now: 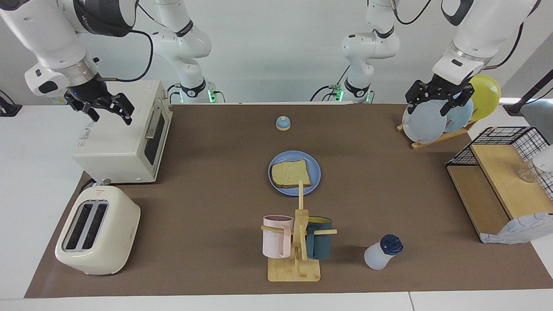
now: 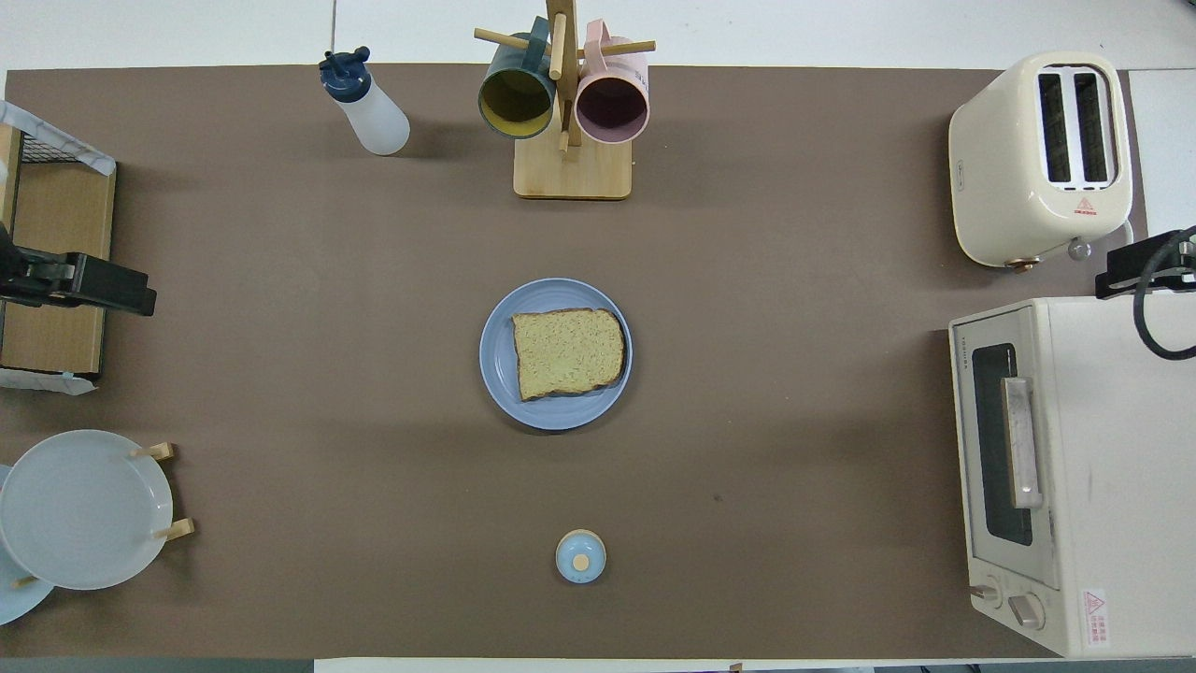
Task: Put bread on plate and add seasoning
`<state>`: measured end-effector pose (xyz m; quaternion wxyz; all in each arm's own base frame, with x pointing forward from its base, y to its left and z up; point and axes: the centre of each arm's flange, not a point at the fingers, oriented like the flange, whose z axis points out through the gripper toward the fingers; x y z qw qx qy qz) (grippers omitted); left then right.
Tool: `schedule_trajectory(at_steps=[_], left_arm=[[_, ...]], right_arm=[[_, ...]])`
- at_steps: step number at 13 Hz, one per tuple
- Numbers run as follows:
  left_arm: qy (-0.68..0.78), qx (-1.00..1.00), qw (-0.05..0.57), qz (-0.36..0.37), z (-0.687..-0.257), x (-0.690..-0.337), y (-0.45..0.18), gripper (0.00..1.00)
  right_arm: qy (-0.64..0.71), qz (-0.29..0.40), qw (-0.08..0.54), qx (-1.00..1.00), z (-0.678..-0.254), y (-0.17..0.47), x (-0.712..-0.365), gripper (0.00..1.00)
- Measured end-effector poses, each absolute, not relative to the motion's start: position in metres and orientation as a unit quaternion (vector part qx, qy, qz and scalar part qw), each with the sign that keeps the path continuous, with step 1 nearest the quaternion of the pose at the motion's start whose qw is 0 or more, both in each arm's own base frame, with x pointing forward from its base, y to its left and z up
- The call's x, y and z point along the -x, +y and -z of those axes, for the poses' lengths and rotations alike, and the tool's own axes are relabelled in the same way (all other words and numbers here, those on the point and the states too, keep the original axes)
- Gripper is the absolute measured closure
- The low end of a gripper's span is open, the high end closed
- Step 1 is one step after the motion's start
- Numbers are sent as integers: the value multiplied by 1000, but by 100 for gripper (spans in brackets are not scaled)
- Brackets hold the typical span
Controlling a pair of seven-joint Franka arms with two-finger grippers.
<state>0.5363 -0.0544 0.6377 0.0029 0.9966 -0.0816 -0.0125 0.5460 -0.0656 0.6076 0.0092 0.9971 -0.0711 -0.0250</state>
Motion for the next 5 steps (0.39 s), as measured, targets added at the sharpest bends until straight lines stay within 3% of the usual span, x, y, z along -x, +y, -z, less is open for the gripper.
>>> schedule_trajectory(at_steps=[5], left_arm=[[-77,-997,3,12,-638,-537,-51,0]], right_arm=[[-71,25,9,-997,-608,-66,-546,0]])
